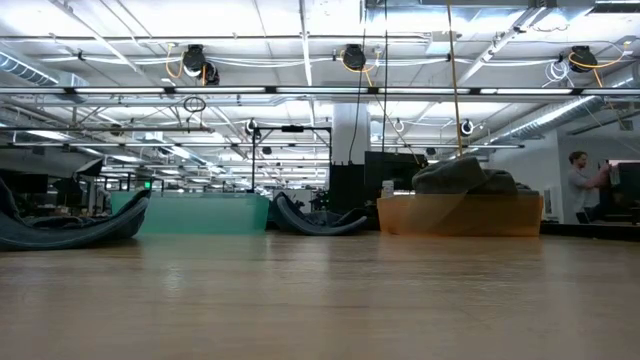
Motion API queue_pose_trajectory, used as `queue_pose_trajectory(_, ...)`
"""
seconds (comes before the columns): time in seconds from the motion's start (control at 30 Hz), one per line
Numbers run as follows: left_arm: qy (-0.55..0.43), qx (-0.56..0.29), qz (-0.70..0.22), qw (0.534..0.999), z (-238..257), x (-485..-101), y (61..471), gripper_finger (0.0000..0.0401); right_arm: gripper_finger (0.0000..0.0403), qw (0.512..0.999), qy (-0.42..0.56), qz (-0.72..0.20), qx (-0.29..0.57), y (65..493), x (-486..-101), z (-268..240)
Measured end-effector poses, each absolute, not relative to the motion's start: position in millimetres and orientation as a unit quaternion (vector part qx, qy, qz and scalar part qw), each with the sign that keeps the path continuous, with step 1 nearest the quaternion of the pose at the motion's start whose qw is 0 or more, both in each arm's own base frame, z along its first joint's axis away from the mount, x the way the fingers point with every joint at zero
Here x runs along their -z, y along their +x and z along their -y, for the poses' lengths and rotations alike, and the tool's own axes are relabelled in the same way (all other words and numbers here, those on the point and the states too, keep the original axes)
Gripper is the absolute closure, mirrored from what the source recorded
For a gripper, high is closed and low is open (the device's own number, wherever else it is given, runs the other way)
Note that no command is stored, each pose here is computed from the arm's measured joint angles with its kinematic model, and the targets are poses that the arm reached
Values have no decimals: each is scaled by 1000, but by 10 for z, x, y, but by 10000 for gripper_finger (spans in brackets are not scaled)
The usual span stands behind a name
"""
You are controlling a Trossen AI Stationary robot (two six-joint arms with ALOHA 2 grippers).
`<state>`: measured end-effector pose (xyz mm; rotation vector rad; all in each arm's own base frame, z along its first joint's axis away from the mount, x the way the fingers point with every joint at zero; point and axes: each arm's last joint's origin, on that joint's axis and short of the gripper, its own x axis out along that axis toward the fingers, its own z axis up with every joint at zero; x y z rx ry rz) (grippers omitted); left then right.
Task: Pick & Place hat
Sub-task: Put the right dark blue cap into the blue bin
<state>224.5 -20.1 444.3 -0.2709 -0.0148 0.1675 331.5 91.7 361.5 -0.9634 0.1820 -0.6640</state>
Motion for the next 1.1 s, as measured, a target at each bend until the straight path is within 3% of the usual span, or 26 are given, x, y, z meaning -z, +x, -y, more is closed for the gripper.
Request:
queue_pose_trajectory(0.3, -172, -80, 57, 980, 166, -4530, 2256, 392, 176, 808, -489, -82, 318, 3363, -3647, -748)
queue_pose_trajectory(0.87, -205, -72, 44, 975, 174, -4420, 2487, 392, 194, 823, -468, -24, 322, 3403, -3731, -514)
queue_pose_trajectory(1.0, -220, -67, 35, 973, 180, -4377, 2553, 391, 214, 822, -464, -27, 329, 3399, -3734, -510)
queue_pose_trajectory(1.1, -228, -70, 30, 971, 173, -4362, 2565, 392, 259, 822, -464, -27, 328, 3398, -3731, -522)
